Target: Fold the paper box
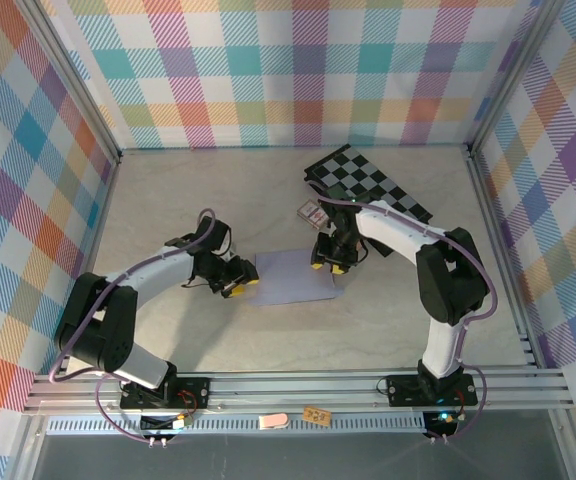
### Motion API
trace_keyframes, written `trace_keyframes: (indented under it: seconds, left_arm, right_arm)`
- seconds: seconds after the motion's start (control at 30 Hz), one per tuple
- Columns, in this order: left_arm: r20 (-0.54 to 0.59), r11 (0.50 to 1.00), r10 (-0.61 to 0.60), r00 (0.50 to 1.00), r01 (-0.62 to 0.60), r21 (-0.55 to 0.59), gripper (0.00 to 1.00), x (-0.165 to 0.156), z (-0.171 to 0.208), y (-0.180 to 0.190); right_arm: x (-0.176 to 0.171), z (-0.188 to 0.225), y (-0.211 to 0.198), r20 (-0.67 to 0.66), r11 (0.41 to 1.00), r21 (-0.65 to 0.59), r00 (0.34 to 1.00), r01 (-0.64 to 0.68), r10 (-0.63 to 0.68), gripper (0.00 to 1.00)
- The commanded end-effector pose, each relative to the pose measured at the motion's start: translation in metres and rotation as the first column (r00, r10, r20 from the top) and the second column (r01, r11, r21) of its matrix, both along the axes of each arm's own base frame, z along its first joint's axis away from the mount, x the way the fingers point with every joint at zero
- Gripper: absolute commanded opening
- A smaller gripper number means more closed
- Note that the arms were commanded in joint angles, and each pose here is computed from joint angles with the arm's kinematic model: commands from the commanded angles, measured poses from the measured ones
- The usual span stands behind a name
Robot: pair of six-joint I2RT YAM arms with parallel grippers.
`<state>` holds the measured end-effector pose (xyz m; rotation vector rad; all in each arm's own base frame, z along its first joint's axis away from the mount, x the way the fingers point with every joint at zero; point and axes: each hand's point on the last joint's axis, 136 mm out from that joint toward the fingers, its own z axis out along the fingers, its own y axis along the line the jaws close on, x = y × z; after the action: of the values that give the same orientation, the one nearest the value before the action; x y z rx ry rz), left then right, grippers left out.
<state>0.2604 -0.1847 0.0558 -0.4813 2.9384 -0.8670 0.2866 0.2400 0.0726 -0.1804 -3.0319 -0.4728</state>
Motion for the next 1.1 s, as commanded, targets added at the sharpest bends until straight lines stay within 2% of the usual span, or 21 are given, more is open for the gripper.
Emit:
trace_keyframes:
  seconds: [0.0, 0.4, 0.57, 0.7, 0.83, 1.07]
  left_arm:
    - [0.012, 1.000, -0.027, 1.000, 0.027, 0.001, 0.44, 0.003, 0.000, -0.004]
    - [-0.006, 0.998, -0.053, 0.999, 0.054, 0.016, 0.41, 0.000, -0.009, -0.007]
    - [-0.011, 0.998, -0.055, 0.998, 0.056, 0.016, 0.39, -0.001, -0.011, -0.008]
    - [-0.014, 0.998, -0.057, 0.998, 0.057, 0.017, 0.37, -0.002, -0.013, -0.009]
    - [-0.015, 0.998, -0.056, 0.998, 0.056, 0.018, 0.34, -0.002, -0.014, -0.009]
    - [-0.019, 0.998, -0.059, 0.998, 0.060, 0.019, 0.30, -0.004, -0.017, -0.009]
  right_arm:
    - [-0.004, 0.012, -0.008, 0.007, 1.000, -0.017, 1.000, -0.005, 0.006, 0.44]
    - [-0.017, -0.001, -0.026, -0.009, 0.998, -0.054, 0.999, -0.041, 0.040, 0.50]
    - [-0.021, -0.015, -0.016, -0.038, 0.999, 0.002, 0.998, -0.055, 0.055, 0.50]
    - [-0.023, -0.024, -0.016, -0.053, 0.999, 0.005, 0.998, -0.045, 0.045, 0.46]
    - [-0.027, -0.033, -0.020, -0.066, 0.999, -0.011, 0.997, -0.037, 0.036, 0.37]
    - [-0.031, -0.043, -0.025, -0.075, 0.999, -0.033, 0.997, -0.038, 0.035, 0.32]
